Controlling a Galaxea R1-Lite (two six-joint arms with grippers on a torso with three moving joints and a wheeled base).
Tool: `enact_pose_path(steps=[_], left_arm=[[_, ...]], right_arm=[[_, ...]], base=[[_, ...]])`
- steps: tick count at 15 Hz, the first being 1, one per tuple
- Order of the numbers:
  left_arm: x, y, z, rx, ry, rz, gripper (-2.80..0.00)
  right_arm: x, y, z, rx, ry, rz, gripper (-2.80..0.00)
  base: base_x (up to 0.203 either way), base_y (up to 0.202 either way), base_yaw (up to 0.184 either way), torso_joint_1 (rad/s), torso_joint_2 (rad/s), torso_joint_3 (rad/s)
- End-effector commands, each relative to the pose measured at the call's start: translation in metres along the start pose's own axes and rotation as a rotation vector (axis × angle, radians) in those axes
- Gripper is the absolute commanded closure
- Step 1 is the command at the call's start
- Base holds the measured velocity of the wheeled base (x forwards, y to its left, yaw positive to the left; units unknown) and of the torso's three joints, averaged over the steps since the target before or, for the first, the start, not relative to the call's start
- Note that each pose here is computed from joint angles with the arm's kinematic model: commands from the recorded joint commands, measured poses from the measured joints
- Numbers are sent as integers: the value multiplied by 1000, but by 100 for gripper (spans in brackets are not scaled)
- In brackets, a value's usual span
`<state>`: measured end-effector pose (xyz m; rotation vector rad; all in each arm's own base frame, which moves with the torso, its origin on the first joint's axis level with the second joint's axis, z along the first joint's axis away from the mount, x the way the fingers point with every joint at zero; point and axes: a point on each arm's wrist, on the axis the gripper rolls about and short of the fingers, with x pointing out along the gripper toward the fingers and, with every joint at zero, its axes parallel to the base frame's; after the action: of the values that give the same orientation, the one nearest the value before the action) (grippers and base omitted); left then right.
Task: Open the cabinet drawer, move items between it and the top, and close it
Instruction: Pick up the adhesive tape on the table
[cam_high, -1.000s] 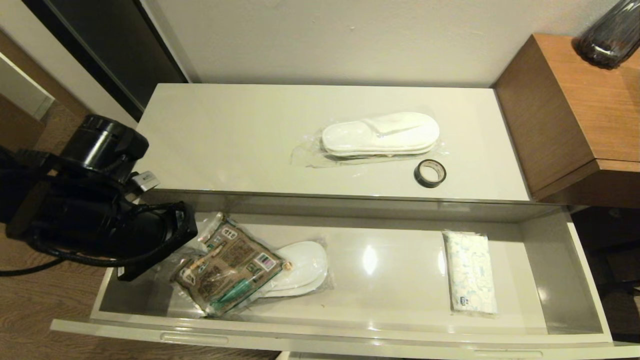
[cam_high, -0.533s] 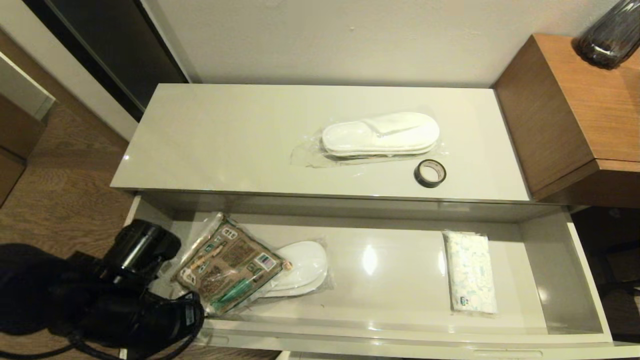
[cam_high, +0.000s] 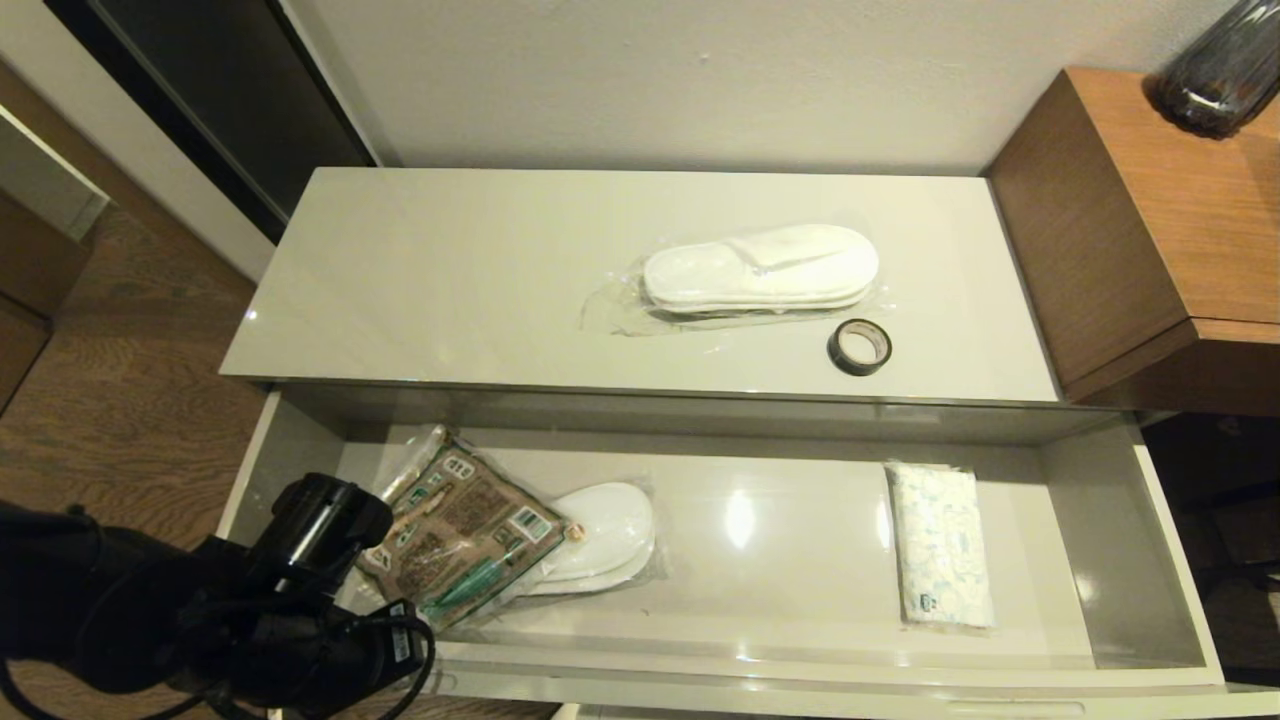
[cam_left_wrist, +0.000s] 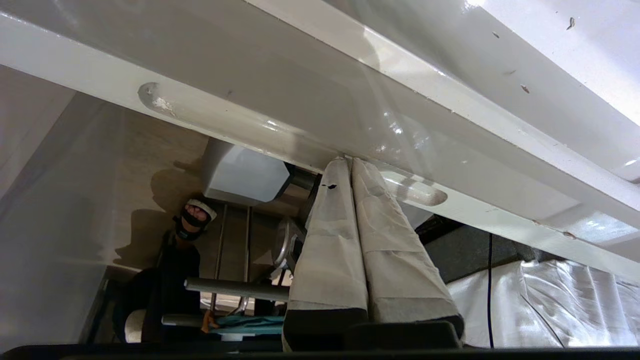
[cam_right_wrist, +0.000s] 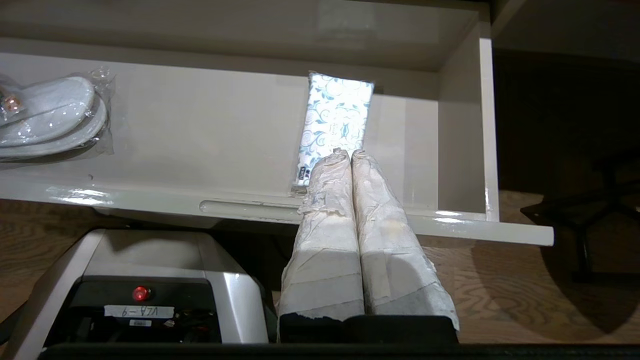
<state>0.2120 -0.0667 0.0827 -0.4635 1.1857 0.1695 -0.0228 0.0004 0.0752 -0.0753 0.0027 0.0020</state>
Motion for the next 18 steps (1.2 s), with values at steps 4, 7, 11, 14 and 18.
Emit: enact_pose_path(steps=[4,7,11,14,18], left_arm=[[-96,4,1,14,-202,-189,0],[-150,28,-28,64,-279,-250,0],[-209,59,-60,65,-306,-190,0],[-271,122,-141,73,-465,-130,0],[-252,166,-245,174,-640,53,0]], right_arm=[[0,0,0,-1,2,1,0],[0,0,0,-4,1,4,0],[0,0,0,-8,0,6,0],[0,0,0,-43,-5,11,0],[0,0,0,-43,-6,13,0]], base=[[0,0,0,0,0,0],[0,0,0,0,0,0],[0,0,0,0,0,0],[0,0,0,0,0,0],[0,0,0,0,0,0]])
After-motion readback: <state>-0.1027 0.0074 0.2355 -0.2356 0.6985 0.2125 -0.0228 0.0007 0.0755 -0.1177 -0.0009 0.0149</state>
